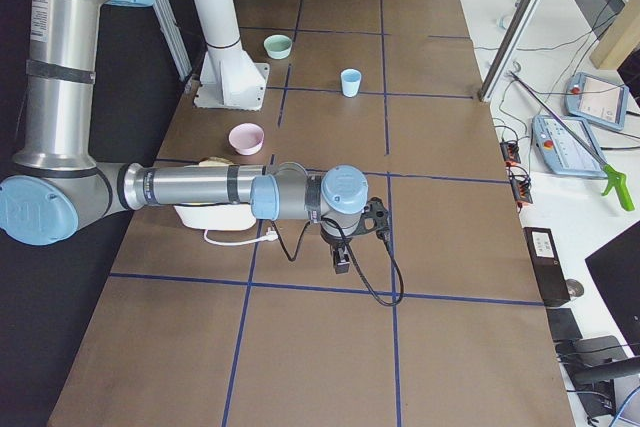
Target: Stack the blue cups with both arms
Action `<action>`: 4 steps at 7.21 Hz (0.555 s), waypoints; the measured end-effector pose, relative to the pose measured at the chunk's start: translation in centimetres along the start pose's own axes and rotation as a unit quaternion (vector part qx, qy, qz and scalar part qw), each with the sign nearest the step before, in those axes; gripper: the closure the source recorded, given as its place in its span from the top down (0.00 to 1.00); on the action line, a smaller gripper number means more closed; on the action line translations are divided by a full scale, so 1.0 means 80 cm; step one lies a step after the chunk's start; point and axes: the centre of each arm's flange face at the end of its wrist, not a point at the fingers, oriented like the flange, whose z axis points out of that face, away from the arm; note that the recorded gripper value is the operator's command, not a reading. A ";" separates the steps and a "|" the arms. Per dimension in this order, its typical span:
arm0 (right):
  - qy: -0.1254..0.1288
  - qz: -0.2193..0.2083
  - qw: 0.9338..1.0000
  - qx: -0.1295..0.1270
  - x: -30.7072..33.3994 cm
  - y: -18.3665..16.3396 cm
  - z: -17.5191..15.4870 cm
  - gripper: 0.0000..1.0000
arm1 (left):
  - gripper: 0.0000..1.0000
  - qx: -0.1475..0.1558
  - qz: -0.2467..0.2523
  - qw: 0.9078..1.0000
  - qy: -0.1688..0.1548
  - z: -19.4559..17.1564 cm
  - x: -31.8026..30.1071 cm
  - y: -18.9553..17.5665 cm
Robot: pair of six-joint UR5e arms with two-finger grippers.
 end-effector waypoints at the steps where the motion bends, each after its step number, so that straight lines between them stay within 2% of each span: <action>1: 0.000 -0.001 1.000 0.001 -0.001 -0.003 -0.001 1.00 | 1.00 0.004 0.019 1.000 0.000 -0.016 -0.109 0.038; 2: 0.000 -0.001 1.000 0.002 -0.002 -0.005 -0.002 1.00 | 1.00 0.003 0.013 1.000 0.002 -0.017 -0.199 0.082; 3: 0.000 -0.001 1.000 0.003 -0.003 -0.006 -0.003 1.00 | 1.00 -0.007 -0.014 1.000 0.006 -0.002 -0.262 0.132; 4: 0.001 -0.001 1.000 0.003 -0.004 -0.007 -0.004 1.00 | 1.00 -0.021 -0.044 0.999 0.012 0.017 -0.299 0.167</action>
